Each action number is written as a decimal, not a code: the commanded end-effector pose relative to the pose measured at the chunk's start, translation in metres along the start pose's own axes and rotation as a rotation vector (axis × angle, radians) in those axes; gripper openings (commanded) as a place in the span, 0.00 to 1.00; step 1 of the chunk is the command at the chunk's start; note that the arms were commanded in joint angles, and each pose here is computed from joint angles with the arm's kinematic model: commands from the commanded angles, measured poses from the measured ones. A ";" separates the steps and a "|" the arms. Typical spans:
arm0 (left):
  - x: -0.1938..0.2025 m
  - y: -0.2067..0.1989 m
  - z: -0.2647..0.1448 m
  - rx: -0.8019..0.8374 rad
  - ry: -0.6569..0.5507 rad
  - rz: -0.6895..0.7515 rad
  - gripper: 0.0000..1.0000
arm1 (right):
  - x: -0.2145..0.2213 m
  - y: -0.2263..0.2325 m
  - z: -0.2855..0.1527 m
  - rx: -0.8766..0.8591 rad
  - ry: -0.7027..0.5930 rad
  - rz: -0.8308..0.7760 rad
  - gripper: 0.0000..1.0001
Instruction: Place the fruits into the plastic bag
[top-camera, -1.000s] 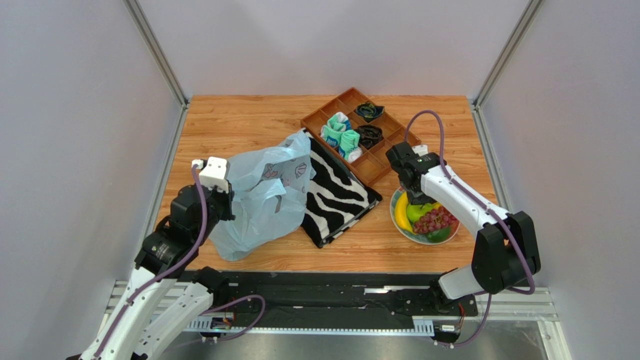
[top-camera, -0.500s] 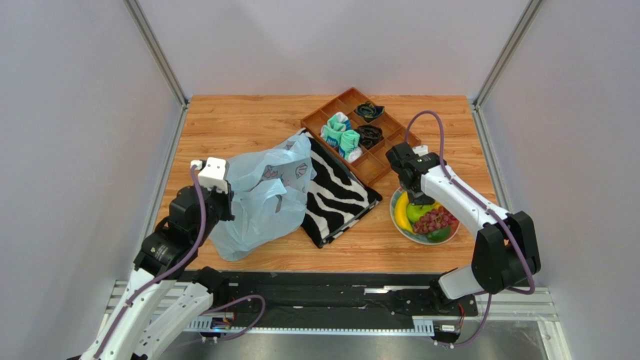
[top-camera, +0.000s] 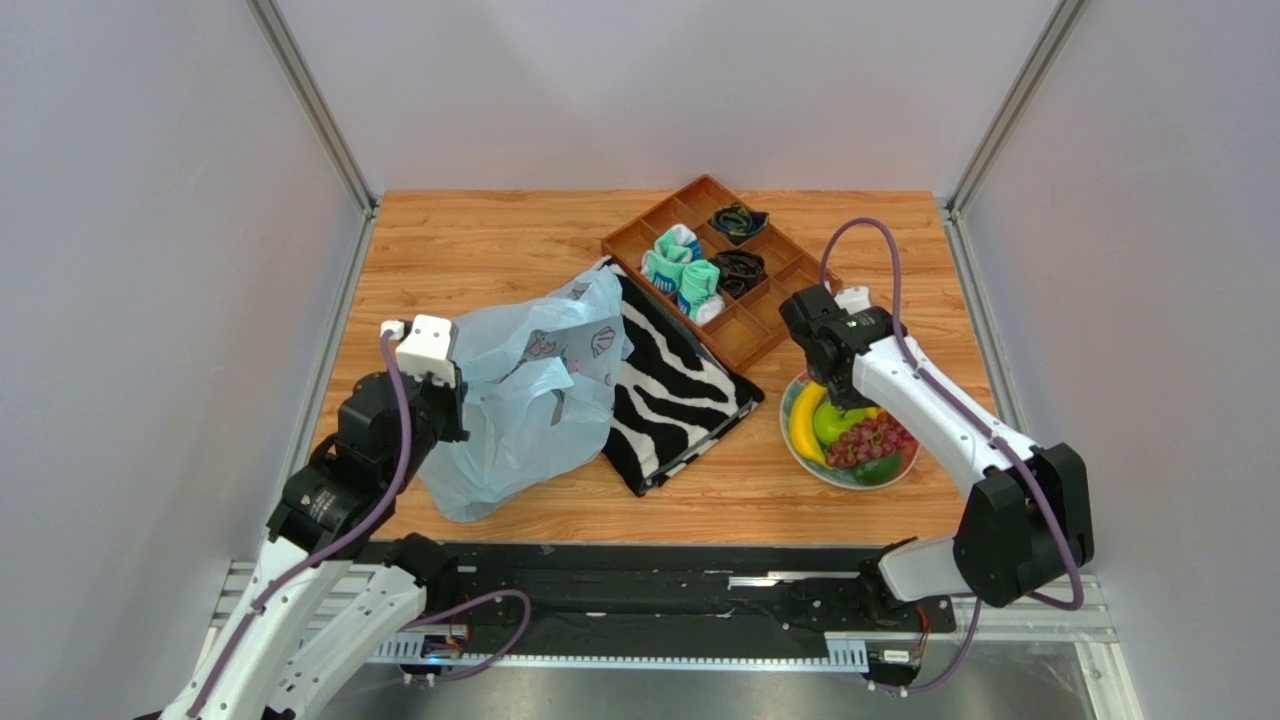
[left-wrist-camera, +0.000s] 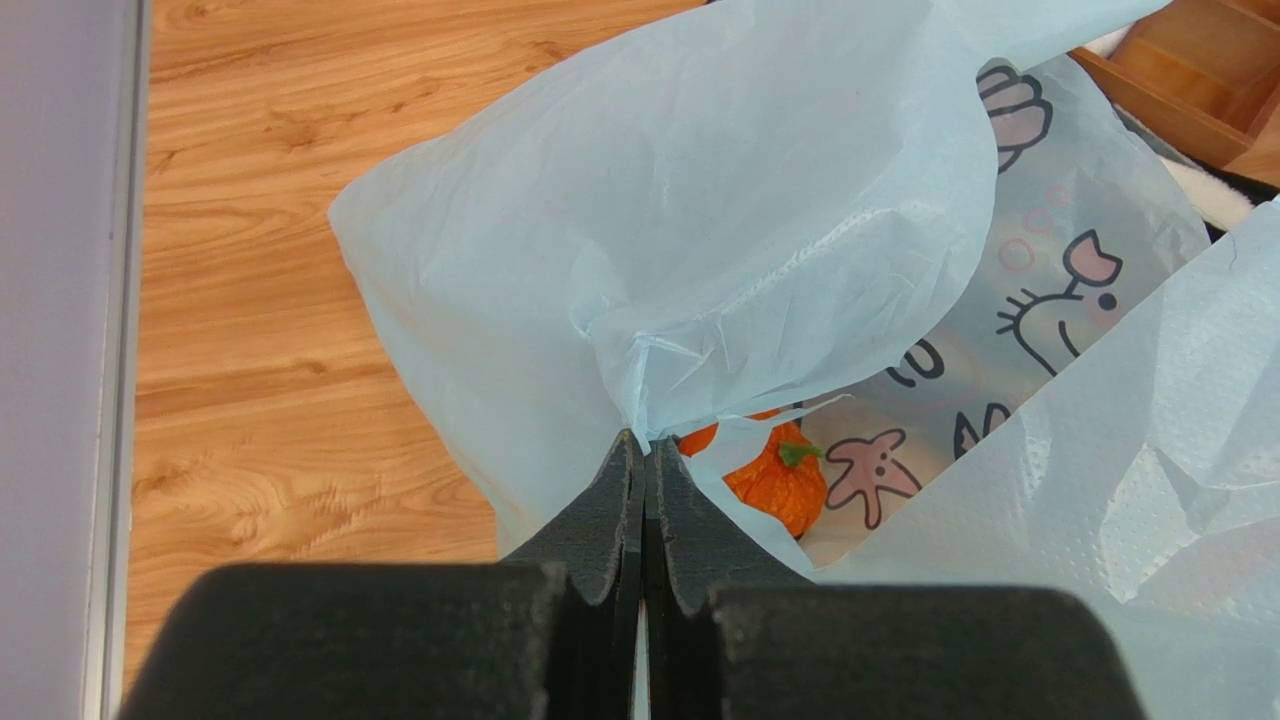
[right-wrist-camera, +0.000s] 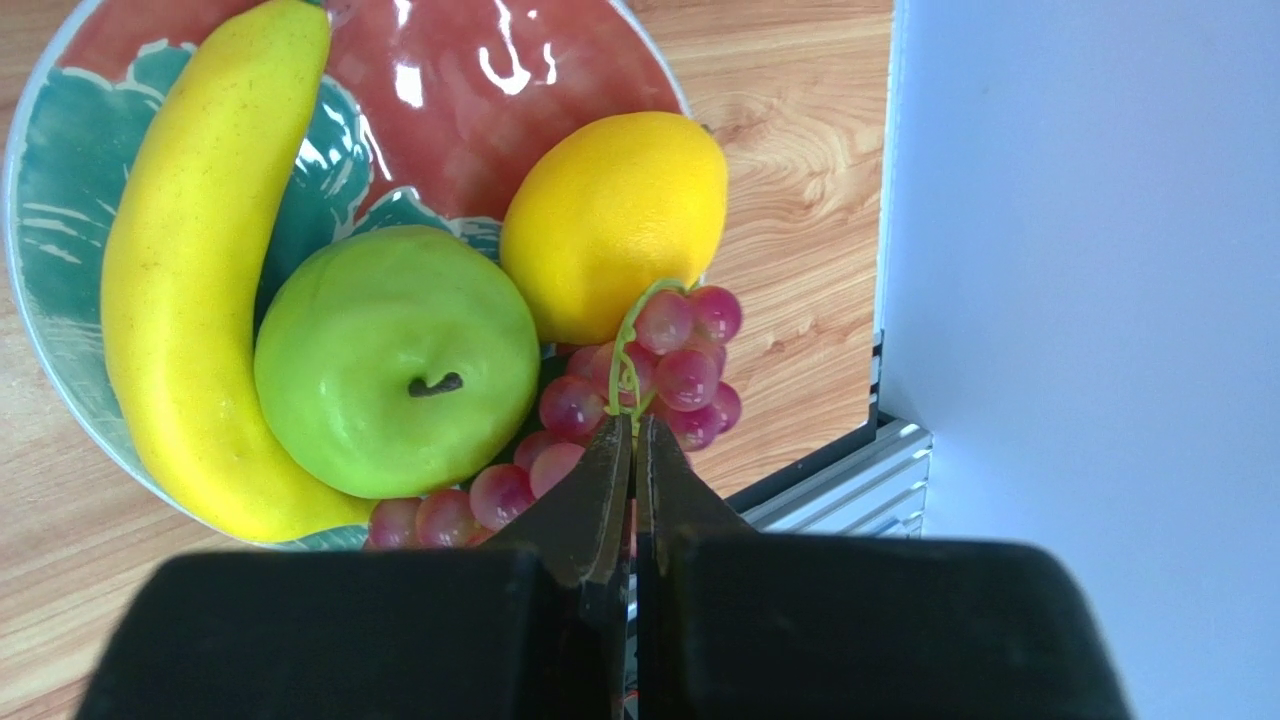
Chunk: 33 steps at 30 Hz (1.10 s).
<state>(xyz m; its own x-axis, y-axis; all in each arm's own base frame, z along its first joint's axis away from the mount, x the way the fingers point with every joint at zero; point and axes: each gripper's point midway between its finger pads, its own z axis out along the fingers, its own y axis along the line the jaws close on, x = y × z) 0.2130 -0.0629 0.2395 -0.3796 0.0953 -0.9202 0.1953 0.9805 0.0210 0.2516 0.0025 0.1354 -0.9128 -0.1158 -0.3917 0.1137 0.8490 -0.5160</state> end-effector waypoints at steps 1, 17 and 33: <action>-0.014 -0.002 -0.003 0.017 -0.051 0.003 0.00 | -0.020 -0.027 -0.020 0.053 -0.097 0.053 0.00; -0.034 -0.010 -0.005 0.057 -0.103 -0.016 0.00 | -0.045 -0.067 -0.050 0.144 -0.225 0.129 0.00; -0.034 -0.009 -0.003 0.050 -0.105 -0.005 0.00 | -0.060 -0.096 -0.090 0.084 -0.370 0.247 0.00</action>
<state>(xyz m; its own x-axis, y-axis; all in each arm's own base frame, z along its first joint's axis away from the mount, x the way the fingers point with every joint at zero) 0.2184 -0.0721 0.2535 -0.3365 0.0723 -0.9389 0.2255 0.9742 -0.0058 0.2587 -0.0264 0.2446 -0.7487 -0.1318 -0.6497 0.3114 0.7953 -0.5202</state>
